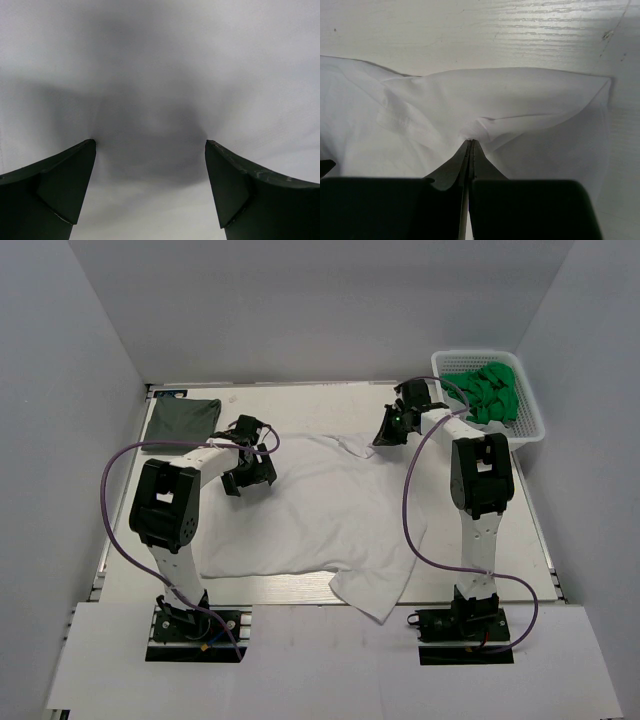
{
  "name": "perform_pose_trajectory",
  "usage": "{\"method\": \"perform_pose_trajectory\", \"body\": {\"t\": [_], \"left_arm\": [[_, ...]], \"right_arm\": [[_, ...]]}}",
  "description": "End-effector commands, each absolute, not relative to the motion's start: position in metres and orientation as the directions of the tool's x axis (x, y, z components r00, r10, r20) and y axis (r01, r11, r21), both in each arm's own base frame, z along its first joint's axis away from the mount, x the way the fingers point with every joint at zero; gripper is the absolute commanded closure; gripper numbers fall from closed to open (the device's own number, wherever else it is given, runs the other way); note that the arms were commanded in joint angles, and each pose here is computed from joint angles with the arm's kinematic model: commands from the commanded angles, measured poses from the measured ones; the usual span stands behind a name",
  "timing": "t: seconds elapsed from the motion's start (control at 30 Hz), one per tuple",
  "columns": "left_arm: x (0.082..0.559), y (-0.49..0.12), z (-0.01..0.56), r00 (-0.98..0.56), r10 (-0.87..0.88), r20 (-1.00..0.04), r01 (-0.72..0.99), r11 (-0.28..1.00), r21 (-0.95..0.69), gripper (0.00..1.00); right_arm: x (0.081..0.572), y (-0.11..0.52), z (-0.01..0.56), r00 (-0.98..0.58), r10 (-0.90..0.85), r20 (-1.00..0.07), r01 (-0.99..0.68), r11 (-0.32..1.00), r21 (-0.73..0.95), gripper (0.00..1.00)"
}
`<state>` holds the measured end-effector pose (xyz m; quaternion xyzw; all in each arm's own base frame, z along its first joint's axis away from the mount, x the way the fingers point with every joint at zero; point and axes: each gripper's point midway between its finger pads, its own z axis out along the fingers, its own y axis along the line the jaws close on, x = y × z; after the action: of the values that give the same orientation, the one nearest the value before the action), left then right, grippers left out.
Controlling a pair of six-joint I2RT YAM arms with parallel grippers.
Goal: Fold and stack the t-shirts
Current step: Flatten out the tshirt
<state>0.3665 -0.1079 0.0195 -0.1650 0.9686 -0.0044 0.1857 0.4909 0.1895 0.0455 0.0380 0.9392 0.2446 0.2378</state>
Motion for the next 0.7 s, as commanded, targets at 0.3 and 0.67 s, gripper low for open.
{"method": "perform_pose_trajectory", "body": {"t": [0.3, 0.67], "left_arm": [[0.377, -0.116, 0.019, -0.875, -0.311, -0.370, -0.297, 0.950, -0.096, 0.00], [0.376, -0.115, 0.016, -0.881, -0.302, -0.364, -0.290, 0.953, -0.088, 0.00]], "right_arm": [[0.553, 0.189, 0.122, -0.734, 0.143, -0.663, -0.197, 0.890, 0.411, 1.00], [0.529, 0.189, 0.112, -0.755, -0.088, -0.649, -0.356, 0.887, 0.294, 0.57]]}}
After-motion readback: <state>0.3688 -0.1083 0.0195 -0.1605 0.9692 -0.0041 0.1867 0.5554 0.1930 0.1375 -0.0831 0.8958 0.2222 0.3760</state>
